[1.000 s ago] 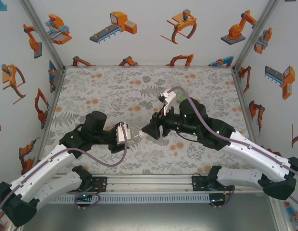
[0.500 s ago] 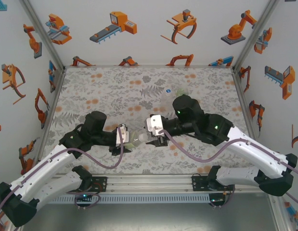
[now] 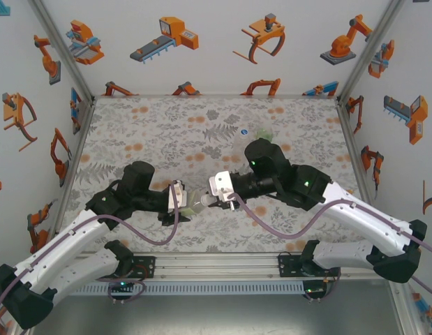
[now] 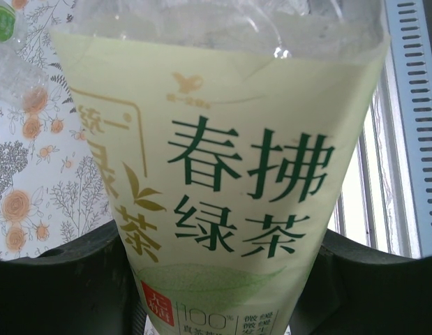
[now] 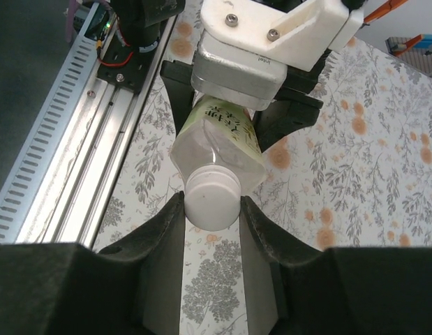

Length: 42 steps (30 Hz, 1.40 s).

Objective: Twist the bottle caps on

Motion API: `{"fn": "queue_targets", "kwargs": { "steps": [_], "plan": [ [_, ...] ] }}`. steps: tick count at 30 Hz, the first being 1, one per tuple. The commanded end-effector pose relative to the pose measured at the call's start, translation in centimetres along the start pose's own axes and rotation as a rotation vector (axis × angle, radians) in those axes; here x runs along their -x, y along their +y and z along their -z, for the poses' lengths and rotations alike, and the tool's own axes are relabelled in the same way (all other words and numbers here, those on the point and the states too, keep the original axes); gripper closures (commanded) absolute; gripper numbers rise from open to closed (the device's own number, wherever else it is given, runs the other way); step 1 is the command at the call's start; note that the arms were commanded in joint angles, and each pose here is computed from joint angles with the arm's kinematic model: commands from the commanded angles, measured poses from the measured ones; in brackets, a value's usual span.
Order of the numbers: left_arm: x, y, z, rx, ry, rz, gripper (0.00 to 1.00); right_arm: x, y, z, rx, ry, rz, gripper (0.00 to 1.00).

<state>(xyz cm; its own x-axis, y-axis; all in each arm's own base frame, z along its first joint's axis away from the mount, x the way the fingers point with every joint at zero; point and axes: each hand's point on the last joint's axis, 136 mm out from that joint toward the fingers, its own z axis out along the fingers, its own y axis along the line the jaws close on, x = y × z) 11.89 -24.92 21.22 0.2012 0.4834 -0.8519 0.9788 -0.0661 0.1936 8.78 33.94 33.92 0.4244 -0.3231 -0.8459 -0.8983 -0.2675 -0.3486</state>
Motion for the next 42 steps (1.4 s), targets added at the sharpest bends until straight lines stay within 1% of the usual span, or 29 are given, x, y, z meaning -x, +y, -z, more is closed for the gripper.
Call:
{"fn": "queue_targets", "kwargs": {
  "steps": [1,4,5,6,8,12,14,15,18,20,22,27,28,30,32,33,36,38,42],
  "plan": [
    [1.5,-0.2,0.5,-0.008,-0.051,-0.050,1.00,0.3,-0.7,-0.3,-0.034,-0.031,-0.071,0.76],
    [1.0,0.4,0.4,0.023,-0.024,-0.038,1.00,-0.2,-3.4,-0.2,-0.189,-0.047,-0.327,0.86],
    [0.8,0.7,0.4,0.041,-0.008,-0.036,1.00,-0.5,-4.3,-0.1,-0.246,-0.061,-0.439,0.92],
    [0.6,1.0,0.5,0.060,0.007,-0.034,1.00,-0.9,-5.3,0.3,-0.311,-0.075,-0.555,0.96],
    [0.2,1.6,0.6,0.096,0.032,-0.031,1.00,-2.3,-6.7,0.8,-0.427,-0.098,-0.790,1.00],
    [-0.2,2.5,0.8,0.141,0.063,-0.025,1.00,-5.7,-8.5,2.1,-0.635,-0.184,-1.272,1.00],
    [-0.4,2.6,0.7,0.147,0.069,-0.023,1.00,-7.4,-8.7,2.4,-0.710,-0.248,-1.520,1.00],
    [-0.4,2.6,0.7,0.148,0.071,-0.021,1.00,-8.0,-8.7,2.4,-0.727,-0.279,-1.613,1.00],
    [-0.4,2.7,0.7,0.150,0.075,-0.020,1.00,-8.8,-8.8,2.3,-0.752,-0.344,-1.770,1.00],
    [-0.4,2.7,0.7,0.150,0.073,-0.019,1.00,-9.0,-8.9,2.2,-0.751,-0.379,-1.829,1.00],
    [-0.4,2.7,0.7,0.150,0.072,-0.019,1.00,-9.0,-9.0,2.1,-0.745,-0.391,-1.832,1.00],
    [-0.3,2.7,0.7,0.146,0.069,-0.018,1.00,-8.7,-8.9,2.3,-0.752,-0.353,-1.795,1.00],
    [-0.3,2.6,0.7,0.144,0.069,-0.019,1.00,-8.5,-8.9,2.5,-0.753,-0.342,-1.761,1.00],
    [-0.3,2.6,0.7,0.144,0.068,-0.020,1.00,-7.9,-9.1,2.8,-0.751,-0.326,-1.693,0.91],
    [-0.3,2.6,0.7,0.142,0.067,-0.018,1.00,-6.9,-9.3,3.1,-0.734,-0.312,-1.585,0.74],
    [-0.2,2.5,0.7,0.140,0.064,-0.020,1.00,-6.3,-9.3,3.1,-0.709,-0.307,-1.521,0.68],
    [-0.1,2.3,0.6,0.124,0.055,-0.021,1.00,-4.7,-9.0,3.2,-0.657,-0.267,-1.319,0.54],
    [0.0,2.1,0.5,0.110,0.048,-0.022,1.00,-3.6,-8.7,3.5,-0.623,-0.236,-1.161,0.49],
    [0.1,1.7,0.4,0.088,0.036,-0.023,1.00,-1.3,-7.0,3.4,-0.504,-0.175,-0.832,0.45]
  ]
}}
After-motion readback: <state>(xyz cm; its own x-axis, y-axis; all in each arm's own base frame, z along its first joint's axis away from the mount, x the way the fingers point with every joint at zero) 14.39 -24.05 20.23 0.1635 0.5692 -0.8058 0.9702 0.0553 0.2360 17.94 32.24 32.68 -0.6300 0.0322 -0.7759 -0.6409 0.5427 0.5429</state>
